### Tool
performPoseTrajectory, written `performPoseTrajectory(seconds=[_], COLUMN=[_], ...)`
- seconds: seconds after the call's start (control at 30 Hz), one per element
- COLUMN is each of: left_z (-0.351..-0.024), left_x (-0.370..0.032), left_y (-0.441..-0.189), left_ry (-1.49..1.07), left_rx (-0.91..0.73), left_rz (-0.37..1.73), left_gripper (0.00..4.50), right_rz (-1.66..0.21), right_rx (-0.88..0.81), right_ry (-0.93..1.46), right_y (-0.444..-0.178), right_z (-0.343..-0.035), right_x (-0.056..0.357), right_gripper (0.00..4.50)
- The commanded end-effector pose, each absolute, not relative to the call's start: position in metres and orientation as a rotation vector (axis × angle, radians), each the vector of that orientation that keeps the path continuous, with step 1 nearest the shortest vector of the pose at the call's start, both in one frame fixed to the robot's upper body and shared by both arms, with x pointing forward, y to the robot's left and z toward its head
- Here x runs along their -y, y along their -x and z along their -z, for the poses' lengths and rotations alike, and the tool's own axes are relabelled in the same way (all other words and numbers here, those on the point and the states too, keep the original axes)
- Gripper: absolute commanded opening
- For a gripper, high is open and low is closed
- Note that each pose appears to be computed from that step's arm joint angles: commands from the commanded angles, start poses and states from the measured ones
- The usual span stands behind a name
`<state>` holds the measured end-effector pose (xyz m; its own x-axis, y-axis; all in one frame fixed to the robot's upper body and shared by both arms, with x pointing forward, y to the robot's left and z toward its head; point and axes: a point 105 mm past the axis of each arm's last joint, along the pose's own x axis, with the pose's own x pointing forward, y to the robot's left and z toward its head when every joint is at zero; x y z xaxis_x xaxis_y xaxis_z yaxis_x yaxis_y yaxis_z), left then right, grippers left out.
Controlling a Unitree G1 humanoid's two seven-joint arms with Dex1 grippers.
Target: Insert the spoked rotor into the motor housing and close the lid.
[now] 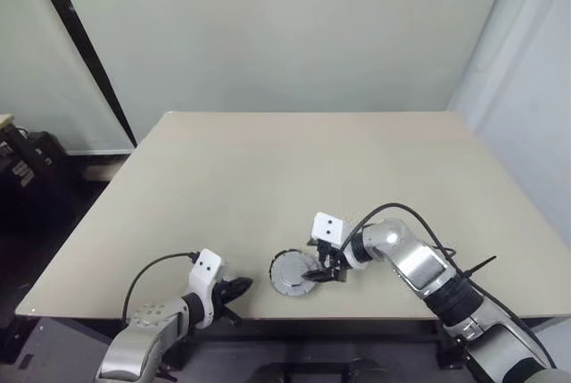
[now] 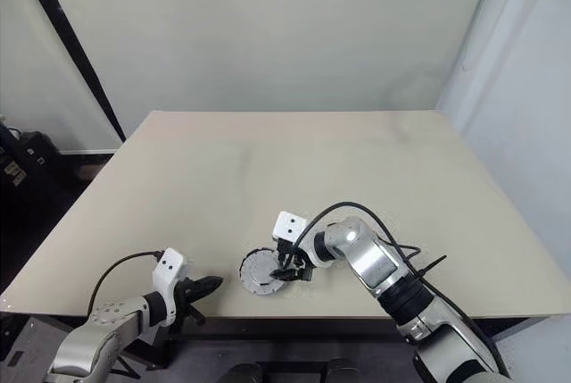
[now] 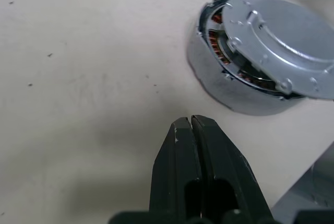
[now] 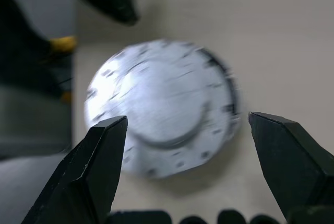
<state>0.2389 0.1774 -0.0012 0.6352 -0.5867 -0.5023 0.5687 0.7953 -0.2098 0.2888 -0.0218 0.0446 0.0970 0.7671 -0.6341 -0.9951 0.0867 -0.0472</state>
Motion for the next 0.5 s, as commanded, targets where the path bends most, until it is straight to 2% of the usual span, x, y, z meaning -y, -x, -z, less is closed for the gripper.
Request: performPoseTrajectory(seconds=[0.03,0.23,0.5], left_z=[-0.014,-0.014,-0.014], left_x=[-0.167,-0.162,-0.164], left_y=[-0.239,-0.231,-0.232], left_ry=[0.014,0.013,0.005], left_rx=[-0.522,-0.520,-0.518], left_rz=[0.741,0.827,0.826], left_gripper=[0.00,0.00,0.00], right_rz=[-1.482,-1.497,-1.485], right_rx=[-0.461,-0.447,-0.441], right_ry=[0.562,0.557,0.567], right_y=[-0.290,-0.295,-0.301], right_z=[-0.057,-0.051,-0.040], right_x=[0.012,0.003,-0.001], right_gripper=[4.03,4.03,4.03])
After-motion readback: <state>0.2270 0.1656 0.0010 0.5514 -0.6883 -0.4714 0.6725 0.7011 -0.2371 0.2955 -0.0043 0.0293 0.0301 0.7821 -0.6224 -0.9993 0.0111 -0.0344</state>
